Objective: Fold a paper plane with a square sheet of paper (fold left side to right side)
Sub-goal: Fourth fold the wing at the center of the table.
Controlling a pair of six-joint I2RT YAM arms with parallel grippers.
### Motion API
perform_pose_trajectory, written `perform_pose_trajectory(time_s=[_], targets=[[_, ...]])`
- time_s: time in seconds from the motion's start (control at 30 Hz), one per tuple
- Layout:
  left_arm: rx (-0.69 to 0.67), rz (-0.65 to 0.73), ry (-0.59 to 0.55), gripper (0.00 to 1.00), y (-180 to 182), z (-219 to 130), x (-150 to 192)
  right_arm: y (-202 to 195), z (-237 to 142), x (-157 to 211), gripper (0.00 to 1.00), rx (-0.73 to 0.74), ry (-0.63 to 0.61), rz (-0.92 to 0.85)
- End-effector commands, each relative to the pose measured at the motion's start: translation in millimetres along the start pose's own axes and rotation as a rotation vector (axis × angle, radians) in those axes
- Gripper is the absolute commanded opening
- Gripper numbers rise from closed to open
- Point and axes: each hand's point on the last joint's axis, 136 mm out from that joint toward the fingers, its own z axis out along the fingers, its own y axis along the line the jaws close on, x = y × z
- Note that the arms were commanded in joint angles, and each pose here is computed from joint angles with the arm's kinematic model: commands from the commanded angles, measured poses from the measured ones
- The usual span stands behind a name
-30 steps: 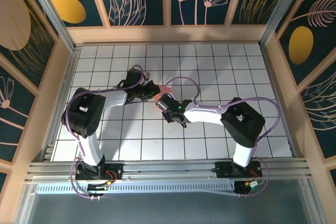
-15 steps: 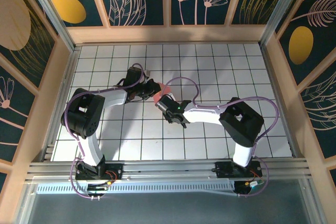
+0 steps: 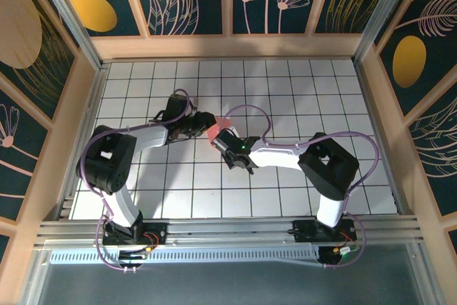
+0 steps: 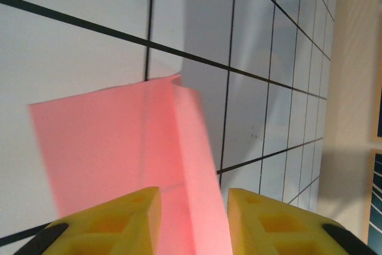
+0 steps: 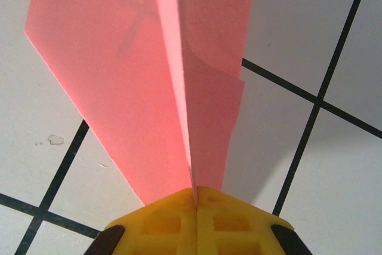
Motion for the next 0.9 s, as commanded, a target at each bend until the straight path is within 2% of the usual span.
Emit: perform_pose_trajectory(time_s=[0.0,0.3,0.5,0.7,0.87], targets=[[-0.005,0.01,-0.074,0.38,0,-28,-17,1,3,6,0.0,0.015,0.016,-0.021],[-0.081,-0.024,-0.151,0.45,39,-82,-25,11,9,12,0.0,-0.049,0.068,-0.058],[-0.112,-0.029,-0.131,0.46,54,-89,-12,17,10,13,0.0,-0.103,0.091,-0.058],[-0.113,-0.028,-0.092,0.45,61,-85,-1,26,5,13,0.0,-0.248,0.123,-0.013],[-0.051,-0.026,-0.05,0.43,56,-80,9,29,-3,16,0.0,-0.48,0.182,0.114]])
